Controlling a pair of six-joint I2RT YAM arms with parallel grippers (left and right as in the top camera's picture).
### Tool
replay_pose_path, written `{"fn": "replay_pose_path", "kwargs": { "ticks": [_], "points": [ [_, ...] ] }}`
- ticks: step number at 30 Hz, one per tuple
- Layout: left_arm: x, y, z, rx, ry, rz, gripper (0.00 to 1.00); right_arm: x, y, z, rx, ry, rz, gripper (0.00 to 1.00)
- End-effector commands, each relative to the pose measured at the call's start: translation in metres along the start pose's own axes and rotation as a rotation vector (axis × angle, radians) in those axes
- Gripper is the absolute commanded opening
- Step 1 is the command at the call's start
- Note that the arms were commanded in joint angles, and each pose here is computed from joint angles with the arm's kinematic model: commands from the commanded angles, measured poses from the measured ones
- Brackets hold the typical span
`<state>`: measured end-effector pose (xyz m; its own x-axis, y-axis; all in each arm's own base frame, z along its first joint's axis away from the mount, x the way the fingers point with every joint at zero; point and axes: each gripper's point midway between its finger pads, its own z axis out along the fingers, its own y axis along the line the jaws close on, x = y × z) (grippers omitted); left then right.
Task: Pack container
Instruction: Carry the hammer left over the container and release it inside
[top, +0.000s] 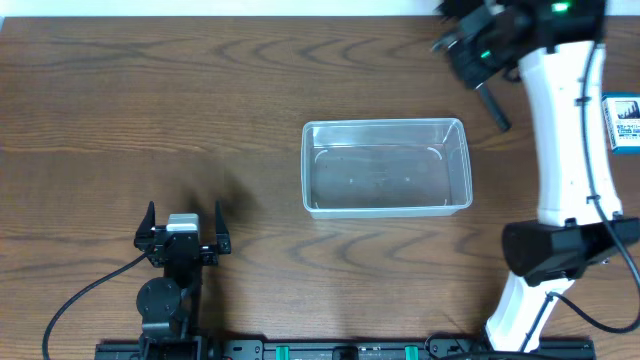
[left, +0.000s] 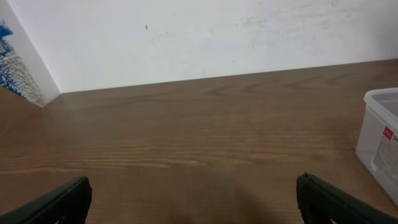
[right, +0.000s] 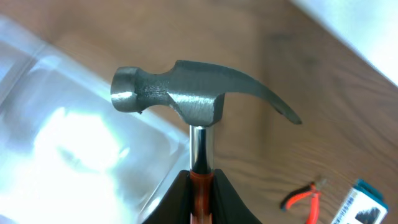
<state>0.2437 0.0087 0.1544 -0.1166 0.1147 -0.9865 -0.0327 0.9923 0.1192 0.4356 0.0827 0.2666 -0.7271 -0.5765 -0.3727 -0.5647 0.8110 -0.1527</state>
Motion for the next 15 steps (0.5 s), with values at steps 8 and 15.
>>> {"fn": "replay_pose_path", "kwargs": {
  "ticks": [8,15],
  "points": [
    [0.017,-0.002,0.002,0.001,0.042,-0.003,0.98,-0.01,0.117,0.008,-0.259,0.029,-0.397,0.15],
    [0.017,-0.002,0.002,0.001,0.042,-0.003,0.98,-0.004,0.138,0.037,-0.316,0.102,-0.482,0.16]
  ]
}}
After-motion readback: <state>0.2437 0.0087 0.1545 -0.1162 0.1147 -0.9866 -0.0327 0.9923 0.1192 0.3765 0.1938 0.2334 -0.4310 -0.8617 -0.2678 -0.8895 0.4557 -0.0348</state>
